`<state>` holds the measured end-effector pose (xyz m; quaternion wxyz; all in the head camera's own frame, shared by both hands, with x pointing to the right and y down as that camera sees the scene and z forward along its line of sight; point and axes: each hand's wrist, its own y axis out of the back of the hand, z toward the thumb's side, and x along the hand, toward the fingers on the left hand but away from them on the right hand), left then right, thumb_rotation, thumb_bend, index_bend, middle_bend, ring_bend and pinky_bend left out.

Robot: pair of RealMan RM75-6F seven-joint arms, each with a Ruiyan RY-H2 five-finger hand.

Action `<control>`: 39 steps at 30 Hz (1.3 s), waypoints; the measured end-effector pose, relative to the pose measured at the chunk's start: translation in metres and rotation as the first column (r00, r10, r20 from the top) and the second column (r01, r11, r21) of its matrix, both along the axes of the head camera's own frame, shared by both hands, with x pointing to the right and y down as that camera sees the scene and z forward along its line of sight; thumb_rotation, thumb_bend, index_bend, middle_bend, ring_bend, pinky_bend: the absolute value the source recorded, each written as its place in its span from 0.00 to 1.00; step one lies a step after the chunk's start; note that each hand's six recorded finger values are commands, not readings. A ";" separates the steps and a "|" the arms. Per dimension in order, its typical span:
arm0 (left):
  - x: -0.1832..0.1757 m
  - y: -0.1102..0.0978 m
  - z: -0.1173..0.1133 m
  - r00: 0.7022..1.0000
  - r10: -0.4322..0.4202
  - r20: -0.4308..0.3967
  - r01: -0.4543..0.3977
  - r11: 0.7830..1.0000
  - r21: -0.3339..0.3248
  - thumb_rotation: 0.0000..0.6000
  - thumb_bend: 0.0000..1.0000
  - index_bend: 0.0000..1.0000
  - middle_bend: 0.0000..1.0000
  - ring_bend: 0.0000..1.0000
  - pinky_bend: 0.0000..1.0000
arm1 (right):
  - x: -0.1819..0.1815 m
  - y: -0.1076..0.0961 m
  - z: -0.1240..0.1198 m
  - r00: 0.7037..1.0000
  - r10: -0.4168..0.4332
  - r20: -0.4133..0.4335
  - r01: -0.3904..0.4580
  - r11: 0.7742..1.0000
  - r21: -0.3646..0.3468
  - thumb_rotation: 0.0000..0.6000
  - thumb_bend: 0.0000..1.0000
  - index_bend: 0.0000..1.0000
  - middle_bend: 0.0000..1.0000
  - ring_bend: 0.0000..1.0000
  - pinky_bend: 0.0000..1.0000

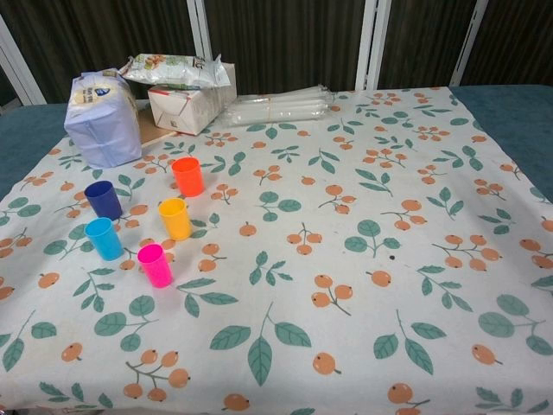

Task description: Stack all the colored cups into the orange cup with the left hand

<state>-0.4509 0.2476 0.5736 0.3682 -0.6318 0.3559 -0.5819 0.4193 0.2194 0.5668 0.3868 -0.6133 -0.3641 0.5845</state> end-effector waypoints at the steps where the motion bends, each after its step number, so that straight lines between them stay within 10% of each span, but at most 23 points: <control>1: 0.000 0.000 0.000 1.000 0.000 -0.002 0.000 1.000 -0.001 1.00 0.43 0.00 0.00 0.00 0.15 | 0.000 0.000 0.000 1.000 0.000 0.001 0.000 1.000 0.000 1.00 0.17 0.00 0.00 0.00 0.00; 5: 0.006 -0.002 0.005 1.000 0.008 -0.027 -0.008 1.000 -0.002 1.00 0.43 0.00 0.06 0.08 0.28 | -0.001 0.001 -0.002 1.000 -0.006 0.009 0.006 1.000 0.004 1.00 0.17 0.00 0.00 0.00 0.00; 9: 0.018 -0.014 0.011 0.994 -0.003 -0.105 0.009 0.999 0.054 1.00 0.42 0.10 0.67 0.79 0.97 | -0.001 0.001 -0.005 1.000 -0.003 0.021 0.003 1.000 0.015 1.00 0.17 0.00 0.00 0.00 0.00; 12: 0.033 -0.033 0.021 0.978 -0.022 -0.208 0.042 0.995 0.095 1.00 0.42 0.25 0.96 1.00 1.00 | -0.001 0.001 -0.004 1.000 -0.002 0.020 0.002 1.000 0.014 1.00 0.17 0.00 0.00 0.00 0.00; 26: 0.095 -0.104 0.105 0.971 -0.122 -0.208 0.097 0.987 -0.130 1.00 0.39 0.28 1.00 1.00 1.00 | 0.002 -0.001 -0.001 1.000 0.008 0.001 -0.008 1.000 0.012 1.00 0.17 0.00 0.00 0.00 0.00; 39: 0.111 -0.116 0.148 0.980 -0.152 -0.127 0.126 0.974 -0.189 1.00 0.37 0.28 1.00 1.00 1.00 | 0.005 -0.001 -0.005 1.000 0.021 0.005 -0.021 1.000 0.017 1.00 0.17 0.00 0.00 0.00 0.00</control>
